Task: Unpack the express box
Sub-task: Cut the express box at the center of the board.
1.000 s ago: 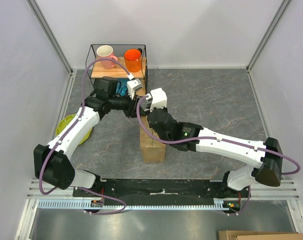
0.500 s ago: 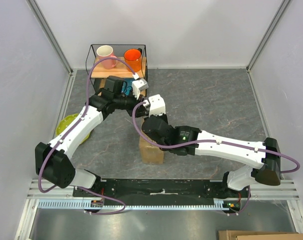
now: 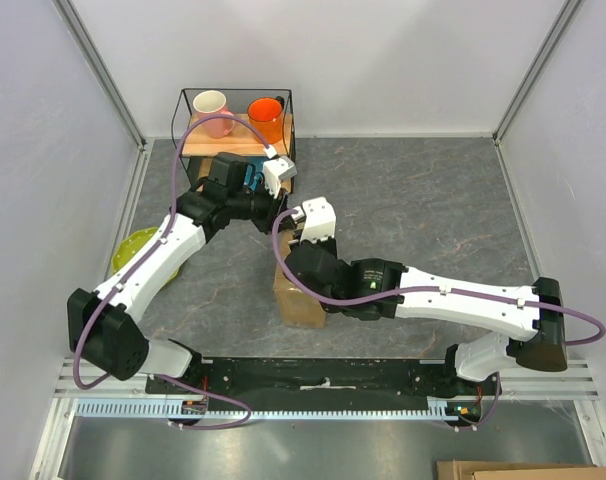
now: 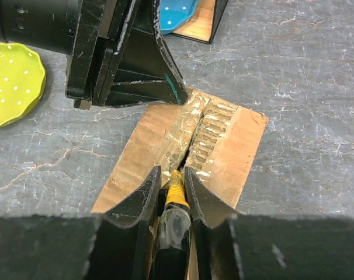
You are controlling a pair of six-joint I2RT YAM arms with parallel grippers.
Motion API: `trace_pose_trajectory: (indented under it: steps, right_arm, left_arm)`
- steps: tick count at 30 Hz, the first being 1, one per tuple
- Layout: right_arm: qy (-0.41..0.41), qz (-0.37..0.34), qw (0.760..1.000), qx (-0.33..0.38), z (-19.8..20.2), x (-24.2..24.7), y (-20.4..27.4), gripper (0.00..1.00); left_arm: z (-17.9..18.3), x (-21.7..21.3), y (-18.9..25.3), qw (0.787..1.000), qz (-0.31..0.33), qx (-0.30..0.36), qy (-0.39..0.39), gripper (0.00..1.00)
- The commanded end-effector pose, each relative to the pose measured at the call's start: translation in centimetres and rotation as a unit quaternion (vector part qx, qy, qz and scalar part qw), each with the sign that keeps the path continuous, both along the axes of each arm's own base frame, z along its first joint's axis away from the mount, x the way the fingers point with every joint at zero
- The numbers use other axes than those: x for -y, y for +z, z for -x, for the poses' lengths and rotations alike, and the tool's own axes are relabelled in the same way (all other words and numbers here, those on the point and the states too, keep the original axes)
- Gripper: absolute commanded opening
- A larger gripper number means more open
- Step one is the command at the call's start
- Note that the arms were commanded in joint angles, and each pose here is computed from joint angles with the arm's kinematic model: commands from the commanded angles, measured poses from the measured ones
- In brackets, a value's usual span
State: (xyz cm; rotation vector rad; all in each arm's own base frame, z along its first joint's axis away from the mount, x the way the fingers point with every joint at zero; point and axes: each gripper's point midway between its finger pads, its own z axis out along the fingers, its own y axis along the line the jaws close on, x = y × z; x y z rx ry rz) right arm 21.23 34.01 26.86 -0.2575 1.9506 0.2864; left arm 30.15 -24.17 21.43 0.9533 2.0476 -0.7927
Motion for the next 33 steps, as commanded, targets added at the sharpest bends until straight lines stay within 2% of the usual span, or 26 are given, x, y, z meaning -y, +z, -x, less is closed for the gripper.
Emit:
trace_pose_trajectory:
  steps: [1,10,18,21,28,33]
  right_arm:
    - [0.069,-0.044,0.995,-0.065,4.0,-2.6,-0.1,0.00]
    - [0.063,-0.059,0.994,-0.067,4.6,-1.9,1.6,0.00]
    - [0.061,-0.059,0.994,-0.072,6.0,-1.0,1.8,0.00]
    - [0.055,-0.052,0.995,-0.071,6.5,-0.1,1.6,0.00]
    - [0.034,-0.032,0.997,-0.067,6.6,2.8,0.3,0.00]
    - [0.038,-0.035,0.997,-0.066,6.7,3.3,0.5,0.00]
  left_arm:
    - [-2.0,-5.7,-6.5,0.982,-0.151,-0.021,0.111,0.02]
    - [-2.8,-7.3,-4.2,0.975,-0.172,0.030,0.139,0.02]
    - [-2.2,-7.6,-2.0,0.975,-0.166,0.044,0.141,0.02]
    - [-1.5,-7.5,-1.2,0.977,-0.161,0.036,0.132,0.02]
    - [2.6,-4.5,1.4,0.995,-0.085,-0.023,0.044,0.02]
    - [4.0,-3.9,2.1,0.996,-0.068,-0.047,0.021,0.02]
